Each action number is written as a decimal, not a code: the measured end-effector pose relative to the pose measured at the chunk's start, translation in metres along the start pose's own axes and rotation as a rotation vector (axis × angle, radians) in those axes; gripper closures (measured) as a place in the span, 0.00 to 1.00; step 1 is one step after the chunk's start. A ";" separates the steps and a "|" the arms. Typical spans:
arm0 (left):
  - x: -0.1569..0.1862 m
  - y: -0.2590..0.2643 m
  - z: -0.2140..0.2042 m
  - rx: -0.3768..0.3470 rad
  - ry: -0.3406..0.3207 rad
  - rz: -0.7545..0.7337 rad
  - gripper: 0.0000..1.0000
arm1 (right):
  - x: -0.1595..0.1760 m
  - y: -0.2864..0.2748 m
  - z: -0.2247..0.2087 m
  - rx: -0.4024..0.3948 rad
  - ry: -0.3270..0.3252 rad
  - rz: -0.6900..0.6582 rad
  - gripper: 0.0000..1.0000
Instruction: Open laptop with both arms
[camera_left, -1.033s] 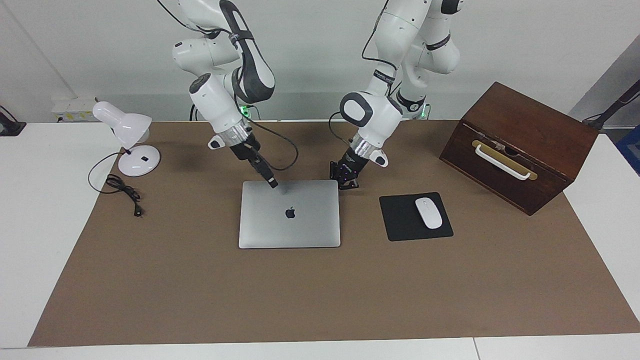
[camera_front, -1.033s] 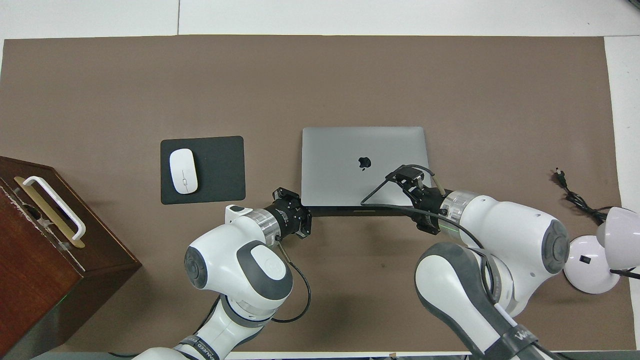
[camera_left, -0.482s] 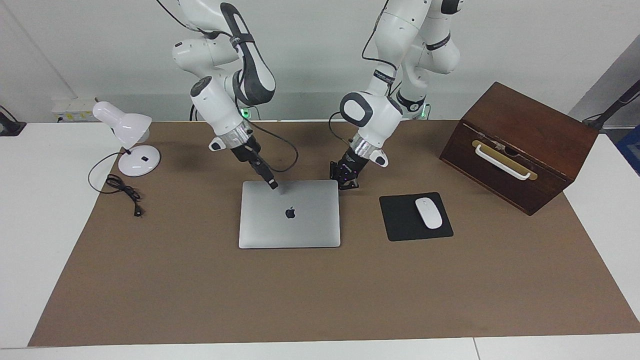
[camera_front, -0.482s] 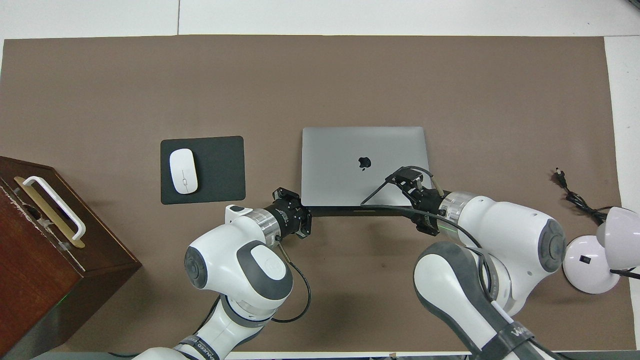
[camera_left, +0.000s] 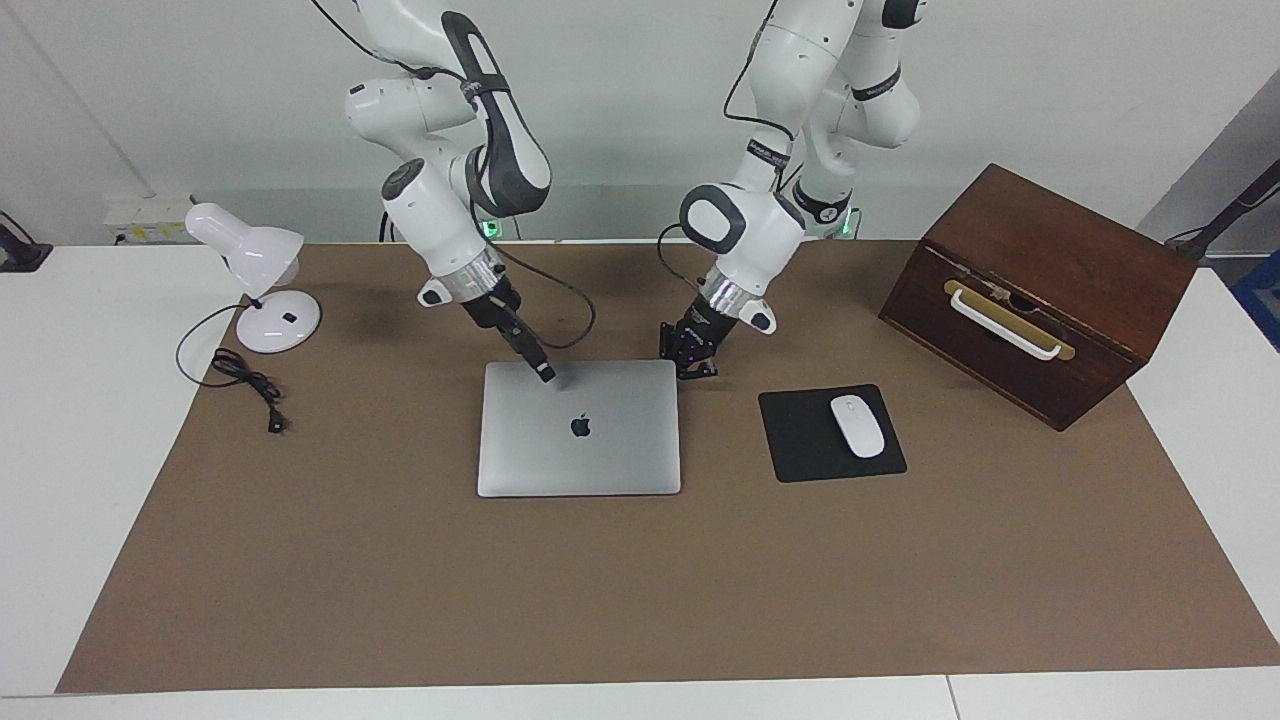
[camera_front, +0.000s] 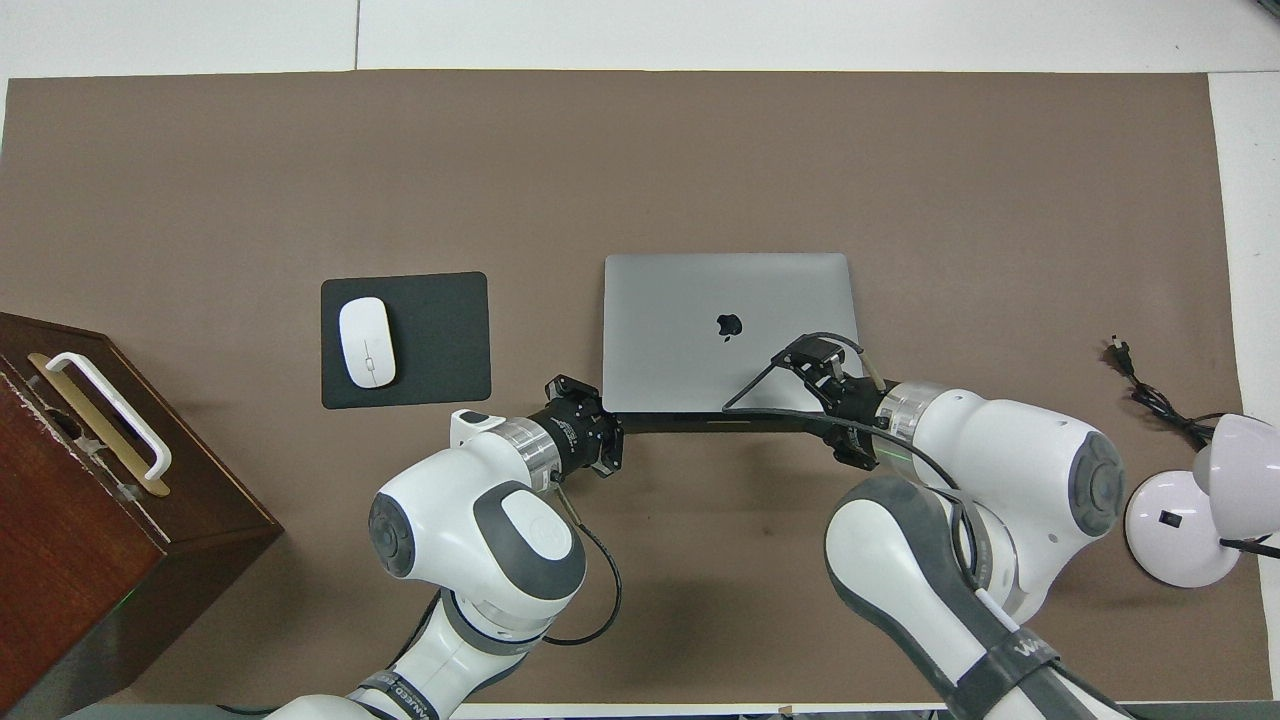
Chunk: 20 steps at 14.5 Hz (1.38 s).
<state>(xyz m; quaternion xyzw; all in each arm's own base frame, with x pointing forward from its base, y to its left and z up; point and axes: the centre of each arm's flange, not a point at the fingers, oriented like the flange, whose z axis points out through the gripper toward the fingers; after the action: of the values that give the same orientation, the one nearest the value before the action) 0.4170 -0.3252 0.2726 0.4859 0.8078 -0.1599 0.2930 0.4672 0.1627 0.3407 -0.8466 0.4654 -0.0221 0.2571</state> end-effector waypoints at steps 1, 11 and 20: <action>0.000 0.000 0.000 0.000 0.000 0.000 0.99 | 0.001 -0.001 0.000 0.002 0.001 -0.006 0.00; 0.000 0.000 0.000 0.000 0.000 0.000 0.99 | 0.005 -0.013 -0.008 0.028 0.008 -0.018 0.00; 0.000 0.000 0.000 0.000 0.000 0.000 0.99 | 0.014 -0.059 -0.035 0.125 0.030 -0.033 0.00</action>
<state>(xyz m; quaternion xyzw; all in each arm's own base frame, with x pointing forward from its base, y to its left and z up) 0.4171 -0.3254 0.2726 0.4860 0.8077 -0.1599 0.2931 0.5115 0.1625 0.3949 -0.8359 0.4531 -0.0680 0.3023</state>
